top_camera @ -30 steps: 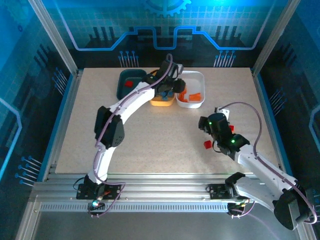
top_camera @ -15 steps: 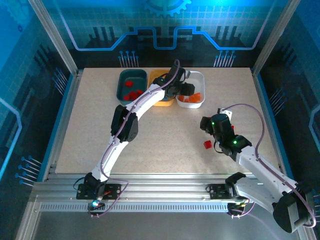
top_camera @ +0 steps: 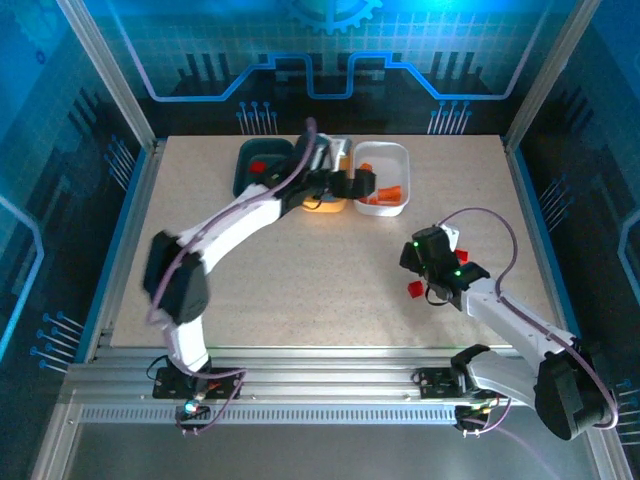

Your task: Sort the legos into containers by color

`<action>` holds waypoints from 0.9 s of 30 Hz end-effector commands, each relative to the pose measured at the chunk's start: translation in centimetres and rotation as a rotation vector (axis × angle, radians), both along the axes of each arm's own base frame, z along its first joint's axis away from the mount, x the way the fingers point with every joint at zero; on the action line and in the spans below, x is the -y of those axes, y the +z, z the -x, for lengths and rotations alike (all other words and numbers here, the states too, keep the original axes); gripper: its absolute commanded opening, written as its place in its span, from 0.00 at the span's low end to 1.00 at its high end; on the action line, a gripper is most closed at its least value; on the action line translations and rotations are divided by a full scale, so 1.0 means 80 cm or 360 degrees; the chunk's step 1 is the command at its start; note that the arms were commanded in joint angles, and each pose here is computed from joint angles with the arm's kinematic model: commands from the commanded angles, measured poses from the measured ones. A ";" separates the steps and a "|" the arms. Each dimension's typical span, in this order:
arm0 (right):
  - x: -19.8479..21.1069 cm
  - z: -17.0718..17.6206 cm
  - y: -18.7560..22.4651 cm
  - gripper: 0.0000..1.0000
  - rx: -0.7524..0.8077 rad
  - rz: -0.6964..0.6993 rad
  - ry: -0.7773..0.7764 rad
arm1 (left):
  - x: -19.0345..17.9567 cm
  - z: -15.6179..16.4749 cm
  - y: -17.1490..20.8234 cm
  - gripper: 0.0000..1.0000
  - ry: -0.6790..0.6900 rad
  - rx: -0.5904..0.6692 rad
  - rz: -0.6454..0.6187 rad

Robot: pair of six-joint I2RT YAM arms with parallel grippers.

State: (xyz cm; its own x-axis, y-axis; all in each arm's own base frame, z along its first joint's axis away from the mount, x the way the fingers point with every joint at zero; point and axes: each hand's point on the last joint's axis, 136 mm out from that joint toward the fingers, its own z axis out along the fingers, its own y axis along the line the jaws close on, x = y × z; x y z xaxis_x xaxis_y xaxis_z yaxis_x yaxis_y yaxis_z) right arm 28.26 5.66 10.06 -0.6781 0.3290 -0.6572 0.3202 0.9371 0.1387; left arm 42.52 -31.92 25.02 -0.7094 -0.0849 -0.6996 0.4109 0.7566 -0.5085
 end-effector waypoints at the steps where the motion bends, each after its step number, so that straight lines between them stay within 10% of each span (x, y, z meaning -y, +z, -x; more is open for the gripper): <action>1: 0.006 0.029 -0.029 0.84 -0.0157 -0.0075 -0.0076 | -0.045 0.027 -0.011 0.99 0.0134 -0.0036 0.0170; 11: -0.015 0.073 -0.077 0.84 -0.0474 -0.0181 0.0051 | -0.132 0.153 -0.146 0.99 0.0285 -0.0452 0.0198; 27: -0.058 0.055 -0.111 0.67 -0.0854 0.0219 0.0291 | -0.169 0.221 -0.158 0.99 0.0288 -0.0417 0.0210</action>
